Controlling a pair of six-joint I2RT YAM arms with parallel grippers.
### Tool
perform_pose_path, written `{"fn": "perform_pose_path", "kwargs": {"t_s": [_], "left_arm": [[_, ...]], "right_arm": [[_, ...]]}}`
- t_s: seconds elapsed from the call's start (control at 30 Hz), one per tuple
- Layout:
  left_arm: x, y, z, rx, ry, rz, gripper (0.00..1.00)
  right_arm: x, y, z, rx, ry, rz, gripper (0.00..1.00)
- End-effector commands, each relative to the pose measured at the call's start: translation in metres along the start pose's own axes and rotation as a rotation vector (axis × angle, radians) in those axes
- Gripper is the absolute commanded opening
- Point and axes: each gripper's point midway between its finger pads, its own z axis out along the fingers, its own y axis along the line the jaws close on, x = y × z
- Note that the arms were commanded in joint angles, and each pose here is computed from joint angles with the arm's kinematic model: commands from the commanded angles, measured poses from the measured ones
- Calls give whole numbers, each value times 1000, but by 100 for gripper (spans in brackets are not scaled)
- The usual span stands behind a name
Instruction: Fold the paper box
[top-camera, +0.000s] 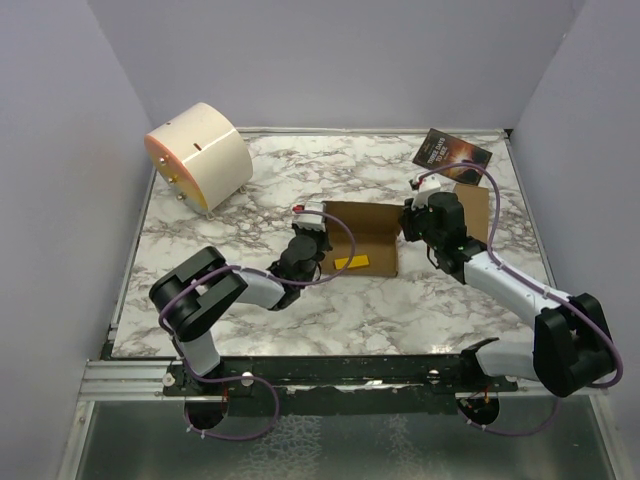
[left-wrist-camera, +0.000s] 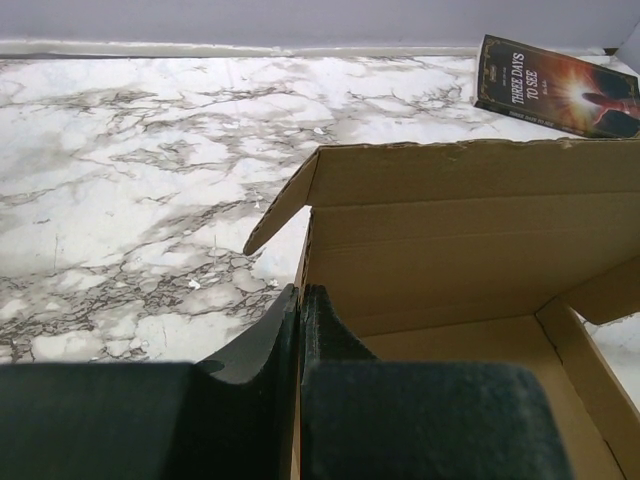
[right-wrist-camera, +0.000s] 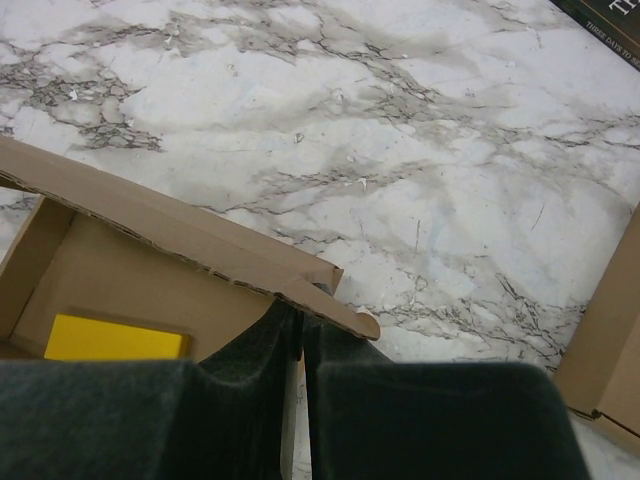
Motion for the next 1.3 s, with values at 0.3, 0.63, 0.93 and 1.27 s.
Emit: {"fn": "perform_pose_path", "kwargs": {"t_s": [0.3, 0.63, 0.93, 1.27], "left_arm": [[9, -26, -13, 100, 46, -26, 0], [-11, -19, 23, 6, -3, 62, 0], [-20, 0, 76, -9, -24, 53, 0], [-15, 5, 74, 22, -15, 28, 0]], "right_arm": [[11, 35, 5, -142, 59, 48, 3], [-61, 26, 45, -74, -148, -11, 2], [-82, 23, 81, -44, -228, -11, 2], [-60, 27, 92, -40, -167, 135, 3]]}}
